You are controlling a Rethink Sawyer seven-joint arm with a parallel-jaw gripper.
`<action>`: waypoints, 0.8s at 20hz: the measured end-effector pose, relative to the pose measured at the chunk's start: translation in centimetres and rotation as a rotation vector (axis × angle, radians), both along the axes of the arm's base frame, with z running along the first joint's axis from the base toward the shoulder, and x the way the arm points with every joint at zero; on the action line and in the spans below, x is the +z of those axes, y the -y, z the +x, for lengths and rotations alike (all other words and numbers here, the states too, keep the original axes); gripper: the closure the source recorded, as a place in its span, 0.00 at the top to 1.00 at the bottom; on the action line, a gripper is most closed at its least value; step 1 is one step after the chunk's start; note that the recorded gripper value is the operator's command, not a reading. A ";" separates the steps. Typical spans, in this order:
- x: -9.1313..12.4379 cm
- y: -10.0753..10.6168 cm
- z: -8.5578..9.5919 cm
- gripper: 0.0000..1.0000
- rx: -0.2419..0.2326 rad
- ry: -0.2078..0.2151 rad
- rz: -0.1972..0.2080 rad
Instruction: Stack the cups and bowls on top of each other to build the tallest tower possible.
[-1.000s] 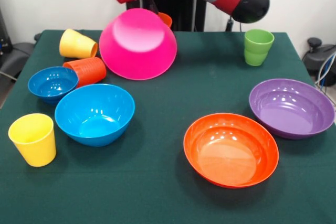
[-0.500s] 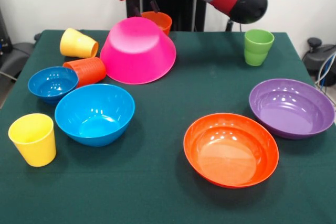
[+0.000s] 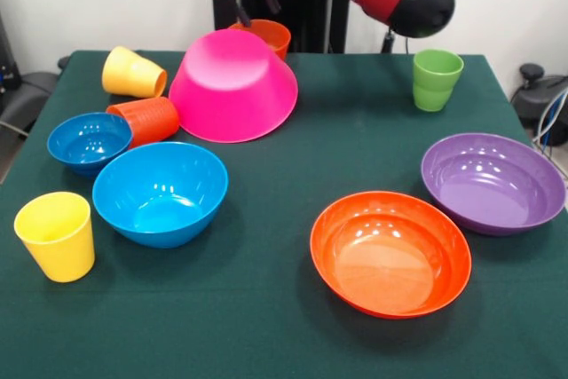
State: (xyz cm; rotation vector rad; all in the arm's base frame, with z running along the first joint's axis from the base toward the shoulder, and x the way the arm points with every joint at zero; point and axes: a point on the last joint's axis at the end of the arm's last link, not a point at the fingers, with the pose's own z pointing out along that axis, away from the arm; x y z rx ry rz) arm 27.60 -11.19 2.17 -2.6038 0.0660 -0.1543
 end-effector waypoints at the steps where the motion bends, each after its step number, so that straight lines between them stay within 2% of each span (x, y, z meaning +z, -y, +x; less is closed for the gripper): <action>1: 0.2 -0.3 0.1 1.00 0.003 0.008 0.009; 3: 0.6 -1.0 0.3 1.00 0.009 0.029 0.032; 5: 2.1 -2.9 1.2 1.00 0.020 0.078 0.086; 6: 2.8 -3.6 1.6 1.00 0.018 0.091 0.101; 9: 4.3 -5.1 2.6 1.00 0.001 0.114 0.124; 11: 5.9 -6.5 3.5 1.00 -0.032 0.125 0.153; 14: 8.0 -8.2 4.4 1.00 -0.101 0.116 0.202; 15: 8.7 -8.7 4.6 1.00 -0.129 0.109 0.218; 16: 9.7 -9.3 5.0 1.00 -0.180 0.098 0.243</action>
